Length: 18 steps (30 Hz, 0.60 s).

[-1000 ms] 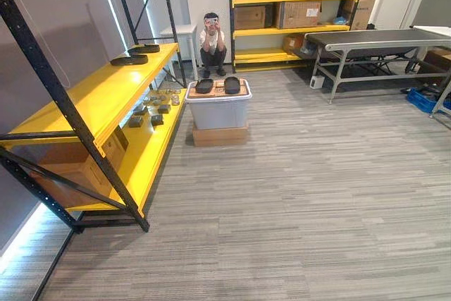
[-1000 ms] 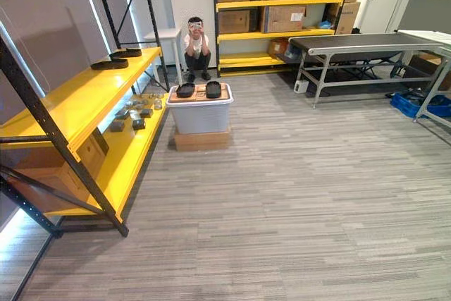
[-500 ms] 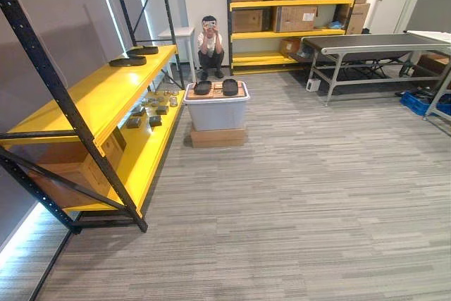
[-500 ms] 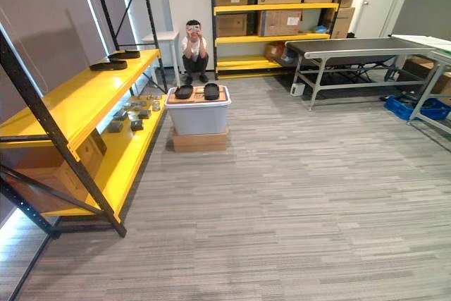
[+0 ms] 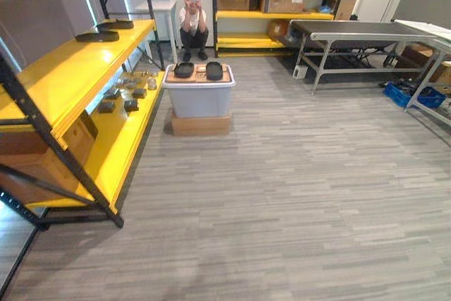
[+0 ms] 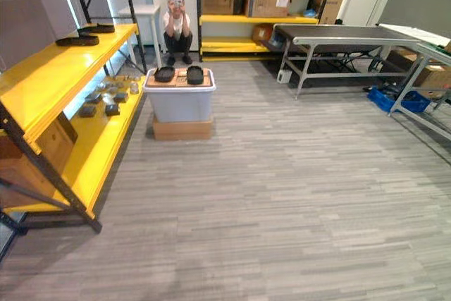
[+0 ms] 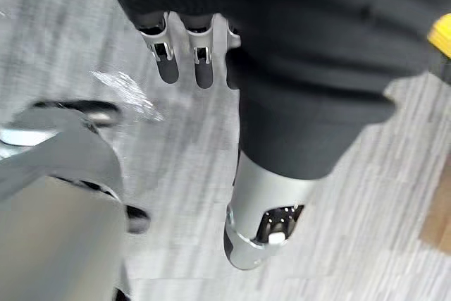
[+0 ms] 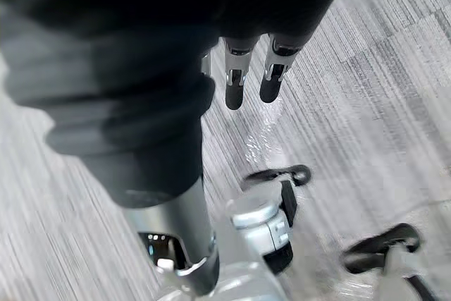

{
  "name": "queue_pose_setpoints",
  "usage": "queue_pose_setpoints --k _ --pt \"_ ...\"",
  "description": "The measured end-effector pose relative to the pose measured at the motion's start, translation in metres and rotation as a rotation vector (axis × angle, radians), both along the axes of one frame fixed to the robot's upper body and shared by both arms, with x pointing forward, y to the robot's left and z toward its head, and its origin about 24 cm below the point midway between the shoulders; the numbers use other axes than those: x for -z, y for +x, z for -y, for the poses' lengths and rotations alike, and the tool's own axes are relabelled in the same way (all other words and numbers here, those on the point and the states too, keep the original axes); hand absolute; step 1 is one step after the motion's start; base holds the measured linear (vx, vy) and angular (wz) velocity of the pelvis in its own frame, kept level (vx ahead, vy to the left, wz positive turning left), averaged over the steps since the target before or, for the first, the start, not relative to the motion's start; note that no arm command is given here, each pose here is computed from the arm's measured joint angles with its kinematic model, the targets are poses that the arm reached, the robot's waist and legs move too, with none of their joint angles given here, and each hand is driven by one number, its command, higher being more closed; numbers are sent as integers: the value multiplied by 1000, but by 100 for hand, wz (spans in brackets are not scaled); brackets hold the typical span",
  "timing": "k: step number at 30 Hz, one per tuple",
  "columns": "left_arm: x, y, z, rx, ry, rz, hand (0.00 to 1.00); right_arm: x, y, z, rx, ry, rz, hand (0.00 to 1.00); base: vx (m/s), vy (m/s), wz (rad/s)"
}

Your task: Walk over and take plastic housings, then place them on the shelf

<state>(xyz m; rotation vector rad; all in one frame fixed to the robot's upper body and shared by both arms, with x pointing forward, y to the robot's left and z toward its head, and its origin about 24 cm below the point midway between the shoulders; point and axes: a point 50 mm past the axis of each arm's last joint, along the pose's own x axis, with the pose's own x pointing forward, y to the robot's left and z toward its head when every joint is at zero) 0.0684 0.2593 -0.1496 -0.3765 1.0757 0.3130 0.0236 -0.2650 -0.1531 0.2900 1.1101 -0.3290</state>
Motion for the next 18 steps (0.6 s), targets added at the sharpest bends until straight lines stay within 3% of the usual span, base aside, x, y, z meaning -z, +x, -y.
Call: queue_pose_setpoints --k 4,10,13,15,18 --pt "9 -13 27 -78 -88 -28 0 -2 21 0 -60 -18 46 0 455 -134 -24" --pt "14 -25 48 -110 -132 -14 0 -25 75 17 -93 -106 258 0 492 93 -27" --pt "18 -57 52 -80 -126 -106 0 -24 69 23 -28 -107 251 0 651 274 -2" --pt "19 -59 55 -42 -124 -137 0 -19 66 17 37 -71 231 0 691 288 7" --pt "16 -47 35 29 -67 -131 0 -7 40 4 68 -24 143 0 715 255 42"
